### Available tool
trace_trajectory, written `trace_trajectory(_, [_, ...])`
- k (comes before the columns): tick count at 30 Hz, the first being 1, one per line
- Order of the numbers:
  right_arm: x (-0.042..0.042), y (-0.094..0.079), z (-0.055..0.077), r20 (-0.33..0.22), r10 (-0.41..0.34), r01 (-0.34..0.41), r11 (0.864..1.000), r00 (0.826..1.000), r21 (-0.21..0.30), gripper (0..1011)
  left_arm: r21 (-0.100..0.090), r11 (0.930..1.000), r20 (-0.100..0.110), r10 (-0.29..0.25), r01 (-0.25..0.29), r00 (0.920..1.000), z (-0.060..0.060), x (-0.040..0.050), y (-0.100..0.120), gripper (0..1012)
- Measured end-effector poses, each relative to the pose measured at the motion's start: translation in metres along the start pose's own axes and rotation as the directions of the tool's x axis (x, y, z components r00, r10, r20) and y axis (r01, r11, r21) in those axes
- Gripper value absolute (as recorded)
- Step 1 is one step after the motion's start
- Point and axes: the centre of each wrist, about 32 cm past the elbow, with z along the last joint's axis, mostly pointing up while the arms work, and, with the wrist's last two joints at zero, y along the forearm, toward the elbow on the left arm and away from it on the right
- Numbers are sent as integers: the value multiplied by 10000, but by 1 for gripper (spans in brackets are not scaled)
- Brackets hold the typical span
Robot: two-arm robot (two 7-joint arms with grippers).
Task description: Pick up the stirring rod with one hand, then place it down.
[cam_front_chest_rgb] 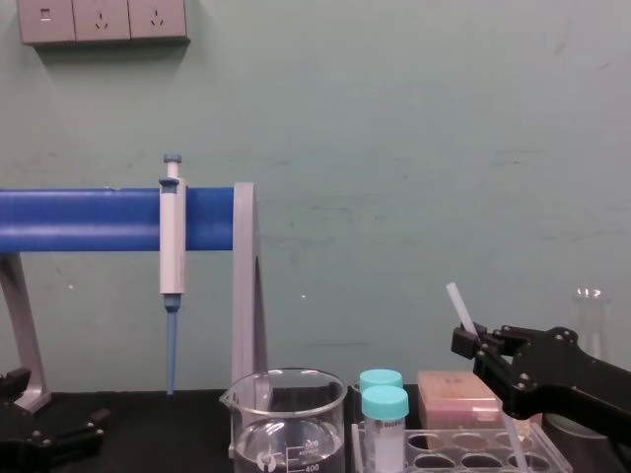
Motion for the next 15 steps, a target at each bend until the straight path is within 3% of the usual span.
trace_trajectory(15, [-2, 4, 3, 13, 37, -37, 10000, 10000, 46, 75, 0, 10000, 0, 0, 0, 10000, 0, 0, 0, 1000])
